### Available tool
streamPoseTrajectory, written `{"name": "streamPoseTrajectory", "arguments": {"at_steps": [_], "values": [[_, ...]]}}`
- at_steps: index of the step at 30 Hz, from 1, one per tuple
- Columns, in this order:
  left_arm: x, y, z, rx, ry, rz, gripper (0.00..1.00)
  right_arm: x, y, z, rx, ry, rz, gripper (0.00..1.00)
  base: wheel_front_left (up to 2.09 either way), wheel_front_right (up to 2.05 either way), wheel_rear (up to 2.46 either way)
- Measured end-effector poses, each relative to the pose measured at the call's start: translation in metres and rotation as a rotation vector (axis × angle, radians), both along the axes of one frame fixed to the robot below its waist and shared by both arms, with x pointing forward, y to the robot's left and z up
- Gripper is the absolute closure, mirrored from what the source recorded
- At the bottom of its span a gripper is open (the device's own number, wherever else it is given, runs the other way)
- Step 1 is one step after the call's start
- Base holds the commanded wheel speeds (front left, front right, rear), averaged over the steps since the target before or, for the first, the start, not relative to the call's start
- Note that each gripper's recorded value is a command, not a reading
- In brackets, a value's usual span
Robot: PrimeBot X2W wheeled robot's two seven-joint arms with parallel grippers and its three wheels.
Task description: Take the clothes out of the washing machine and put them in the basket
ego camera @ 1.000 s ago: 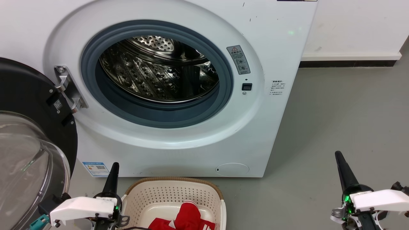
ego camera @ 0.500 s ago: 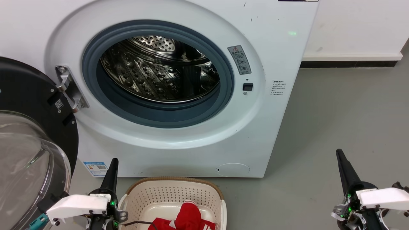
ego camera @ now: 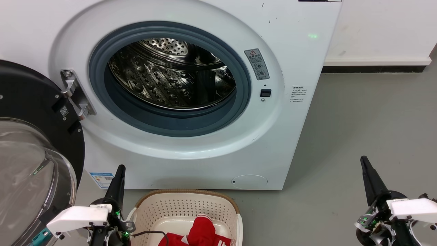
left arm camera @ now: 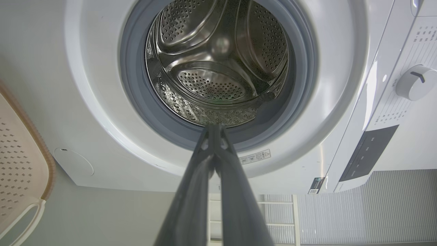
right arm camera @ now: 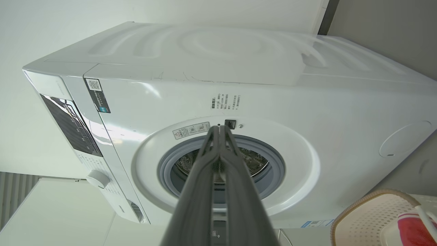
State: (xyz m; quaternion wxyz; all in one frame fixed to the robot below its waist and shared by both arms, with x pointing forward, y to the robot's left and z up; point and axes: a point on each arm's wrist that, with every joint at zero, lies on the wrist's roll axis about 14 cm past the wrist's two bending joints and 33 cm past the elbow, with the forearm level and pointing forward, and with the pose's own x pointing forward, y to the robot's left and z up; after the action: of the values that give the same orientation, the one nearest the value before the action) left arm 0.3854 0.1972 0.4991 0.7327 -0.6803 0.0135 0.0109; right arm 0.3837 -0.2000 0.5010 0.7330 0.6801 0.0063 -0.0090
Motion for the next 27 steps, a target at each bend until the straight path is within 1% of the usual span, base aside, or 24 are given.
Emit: {"name": "streamPoseTrajectory", "arguments": {"at_steps": [11,27], "values": [[0.0028,0.0024,0.0062,-0.077,-0.028,0.003,1.0,0.0038,-0.0002,0.0039,0.074,-0.013,0.004,1.0,0.0,0.0,0.0],[0.0027,0.0029,0.0061,-0.078,-0.028,0.005,1.0,0.0037,-0.0005,0.0037,0.077,-0.013,0.003,1.0,0.0,0.0,0.0]]}}
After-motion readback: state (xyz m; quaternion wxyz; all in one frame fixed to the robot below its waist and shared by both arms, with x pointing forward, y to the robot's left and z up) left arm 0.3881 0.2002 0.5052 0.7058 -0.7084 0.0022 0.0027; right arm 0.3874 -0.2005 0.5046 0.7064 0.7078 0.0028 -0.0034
